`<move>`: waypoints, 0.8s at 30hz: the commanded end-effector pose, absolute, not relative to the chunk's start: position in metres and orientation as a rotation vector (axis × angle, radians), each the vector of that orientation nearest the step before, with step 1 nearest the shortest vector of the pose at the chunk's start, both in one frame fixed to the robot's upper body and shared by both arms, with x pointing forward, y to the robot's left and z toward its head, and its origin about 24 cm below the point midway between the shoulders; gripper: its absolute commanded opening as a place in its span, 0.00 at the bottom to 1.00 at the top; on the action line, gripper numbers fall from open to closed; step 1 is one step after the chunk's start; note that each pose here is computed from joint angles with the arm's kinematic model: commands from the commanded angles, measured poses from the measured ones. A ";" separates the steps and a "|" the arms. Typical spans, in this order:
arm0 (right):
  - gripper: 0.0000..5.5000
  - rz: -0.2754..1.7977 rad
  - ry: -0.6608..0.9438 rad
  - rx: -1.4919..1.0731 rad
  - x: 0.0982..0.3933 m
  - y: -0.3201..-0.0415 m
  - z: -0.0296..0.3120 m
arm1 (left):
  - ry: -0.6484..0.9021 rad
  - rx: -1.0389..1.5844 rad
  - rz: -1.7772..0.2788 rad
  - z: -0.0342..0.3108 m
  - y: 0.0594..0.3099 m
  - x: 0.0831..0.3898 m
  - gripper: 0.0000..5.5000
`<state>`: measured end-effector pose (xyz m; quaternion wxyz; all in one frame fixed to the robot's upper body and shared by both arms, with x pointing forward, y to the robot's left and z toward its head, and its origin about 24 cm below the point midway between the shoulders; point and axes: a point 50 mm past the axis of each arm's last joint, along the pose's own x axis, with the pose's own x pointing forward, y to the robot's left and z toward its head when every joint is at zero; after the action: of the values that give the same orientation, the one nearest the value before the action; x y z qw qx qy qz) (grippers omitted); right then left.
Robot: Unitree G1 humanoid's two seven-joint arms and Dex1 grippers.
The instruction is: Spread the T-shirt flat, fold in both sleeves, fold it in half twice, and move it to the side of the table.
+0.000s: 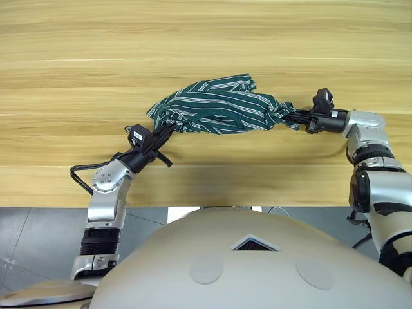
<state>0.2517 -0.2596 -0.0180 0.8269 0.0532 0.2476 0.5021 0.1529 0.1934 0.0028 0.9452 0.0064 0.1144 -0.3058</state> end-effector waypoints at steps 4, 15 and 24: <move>0.28 0.986 0.425 0.078 0.269 -0.277 0.007 | 0.231 0.046 -0.598 0.002 0.200 0.154 0.00; 0.62 0.968 0.333 -0.271 0.254 -0.291 0.011 | 0.226 0.054 -0.584 0.002 0.201 0.153 0.00; 0.62 1.253 0.168 -0.762 0.195 -0.289 0.038 | 0.219 0.058 -0.582 0.006 0.200 0.151 0.00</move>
<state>0.1949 -0.2916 0.0215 0.7575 -0.3028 0.1085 0.5681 0.1511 0.2000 0.0045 0.9522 0.0166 0.1048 -0.2864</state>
